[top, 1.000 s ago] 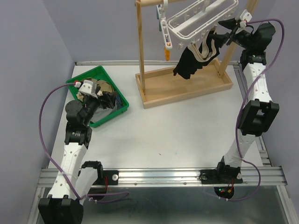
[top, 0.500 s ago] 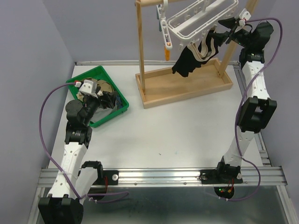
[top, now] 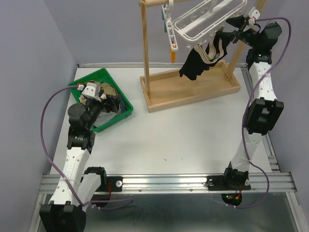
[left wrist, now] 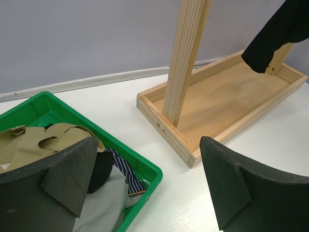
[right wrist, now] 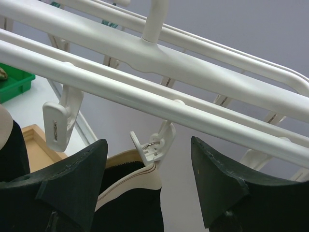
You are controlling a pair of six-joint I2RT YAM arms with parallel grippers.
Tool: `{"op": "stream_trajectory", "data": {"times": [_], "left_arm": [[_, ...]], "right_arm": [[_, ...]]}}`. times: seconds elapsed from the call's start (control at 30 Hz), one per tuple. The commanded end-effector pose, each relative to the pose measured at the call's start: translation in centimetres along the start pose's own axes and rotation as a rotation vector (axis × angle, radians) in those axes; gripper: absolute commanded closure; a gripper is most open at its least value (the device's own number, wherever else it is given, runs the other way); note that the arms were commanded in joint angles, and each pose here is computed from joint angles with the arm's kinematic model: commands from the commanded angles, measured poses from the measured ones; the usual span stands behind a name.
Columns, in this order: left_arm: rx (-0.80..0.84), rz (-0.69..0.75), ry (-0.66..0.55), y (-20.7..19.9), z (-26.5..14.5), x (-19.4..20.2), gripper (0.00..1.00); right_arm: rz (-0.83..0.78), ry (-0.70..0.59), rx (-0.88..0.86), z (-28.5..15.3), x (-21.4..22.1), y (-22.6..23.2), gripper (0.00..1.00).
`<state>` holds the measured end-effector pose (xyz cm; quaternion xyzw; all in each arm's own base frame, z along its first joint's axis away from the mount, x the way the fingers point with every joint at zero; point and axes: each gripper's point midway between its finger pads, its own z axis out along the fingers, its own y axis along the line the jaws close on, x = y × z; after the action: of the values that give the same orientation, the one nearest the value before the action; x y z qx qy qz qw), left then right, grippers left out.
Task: Remove the underwear clipped to the hanger
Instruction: Remove the underwear from the hanger.
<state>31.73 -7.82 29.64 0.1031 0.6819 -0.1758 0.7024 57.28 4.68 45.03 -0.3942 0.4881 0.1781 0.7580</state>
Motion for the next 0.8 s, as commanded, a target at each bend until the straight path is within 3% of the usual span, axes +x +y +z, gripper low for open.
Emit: {"op": "stream_trajectory", "data": {"times": [0.0, 0.5, 0.77], "left_arm": [[0.010, 0.032, -0.040, -0.22, 0.13, -1.09, 0.01], [0.003, 0.034, -0.038, -0.09, 0.15, -1.06, 0.01], [0.003, 0.033, -0.035, -0.07, 0.17, -0.98, 0.01]], "right_arm": [[-0.089, -0.079, -0.012, 0.37, -4.07, -0.63, 0.25], [-0.061, -0.130, -0.041, 0.85, -4.59, -0.34, 0.30], [-0.037, -0.141, -0.057, 0.87, -4.49, 0.01, 0.42]]}}
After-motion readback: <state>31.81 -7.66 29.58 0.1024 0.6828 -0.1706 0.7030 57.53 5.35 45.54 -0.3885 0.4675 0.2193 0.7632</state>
